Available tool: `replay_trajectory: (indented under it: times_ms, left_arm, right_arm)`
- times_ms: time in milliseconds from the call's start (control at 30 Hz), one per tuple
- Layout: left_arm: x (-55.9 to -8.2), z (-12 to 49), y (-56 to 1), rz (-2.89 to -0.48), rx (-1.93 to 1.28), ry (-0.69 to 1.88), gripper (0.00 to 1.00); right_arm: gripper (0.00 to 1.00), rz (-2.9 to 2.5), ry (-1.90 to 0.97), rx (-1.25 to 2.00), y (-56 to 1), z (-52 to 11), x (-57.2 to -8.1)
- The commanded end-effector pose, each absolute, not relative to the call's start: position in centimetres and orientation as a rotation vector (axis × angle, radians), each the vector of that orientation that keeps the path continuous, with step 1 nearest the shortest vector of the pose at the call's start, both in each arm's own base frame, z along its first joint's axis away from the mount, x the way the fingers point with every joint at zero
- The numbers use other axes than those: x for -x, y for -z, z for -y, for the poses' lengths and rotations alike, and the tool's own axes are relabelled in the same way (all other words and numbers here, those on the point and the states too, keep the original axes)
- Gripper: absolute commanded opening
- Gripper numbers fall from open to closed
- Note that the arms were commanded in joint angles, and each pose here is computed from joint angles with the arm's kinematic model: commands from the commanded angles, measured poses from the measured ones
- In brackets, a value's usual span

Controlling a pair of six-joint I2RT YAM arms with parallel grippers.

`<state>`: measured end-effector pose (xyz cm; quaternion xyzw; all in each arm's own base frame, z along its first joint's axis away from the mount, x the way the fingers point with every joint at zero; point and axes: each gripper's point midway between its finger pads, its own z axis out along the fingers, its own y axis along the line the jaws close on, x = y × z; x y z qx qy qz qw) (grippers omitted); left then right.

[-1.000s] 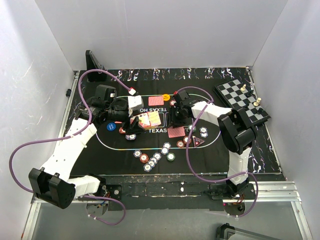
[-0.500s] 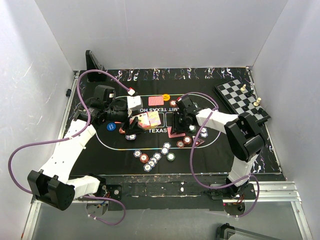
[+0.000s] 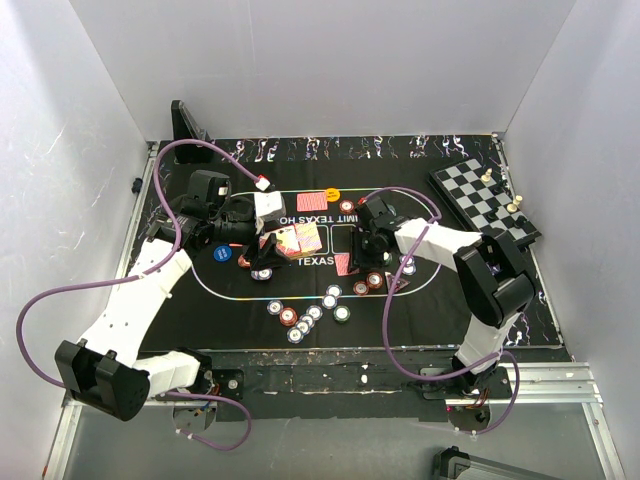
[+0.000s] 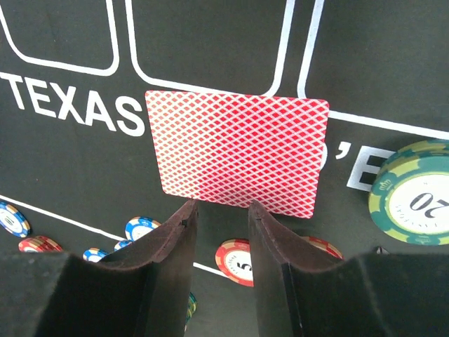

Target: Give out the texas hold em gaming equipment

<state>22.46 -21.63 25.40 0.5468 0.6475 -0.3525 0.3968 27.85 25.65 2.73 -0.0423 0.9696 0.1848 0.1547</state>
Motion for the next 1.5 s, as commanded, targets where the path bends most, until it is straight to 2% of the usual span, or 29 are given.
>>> replay_trajectory:
  times_ms: [0,200,333,567,1000,1200,1433,1467]
  left_arm:
    - [-22.0,21.9,-27.8,-1.546,-1.381,0.9,0.0]
    - [-22.3,22.0,-28.3,-1.55,-1.375,0.899,0.0]
    - [-22.1,22.0,-28.0,-1.558,-1.377,0.908,0.0]
    - [-21.9,21.8,-28.1,-1.559,-1.383,0.899,0.0]
    - [-21.8,21.7,-28.1,-1.559,-1.378,0.894,0.0]
    - [-21.9,21.6,-27.8,-1.567,-1.376,0.881,0.0]
    - [-22.1,21.2,-26.7,-1.595,-1.391,0.856,0.0]
    - [-22.1,21.2,-26.6,-1.595,-1.393,0.855,0.0]
  right_arm:
    - [0.43,-2.704,-0.517,0.162,-6.0,-26.4,-29.9]
    - [0.43,-2.681,-0.501,0.187,-4.9,-28.9,-33.8]
    - [0.43,-2.688,-0.535,0.186,-3.4,-30.2,-34.5]
    - [0.43,-2.741,-0.512,0.167,-1.5,-29.1,-32.7]
    - [0.43,-2.755,-0.49,0.139,-2.0,-25.5,-28.1]
    - [0.44,-2.697,-0.535,0.164,-4.8,-27.1,-30.1]
    - [0.48,-2.546,-0.704,0.206,-13.9,-29.9,-32.4]
    - [0.54,-2.522,-0.741,0.205,-15.3,-30.1,-32.4]
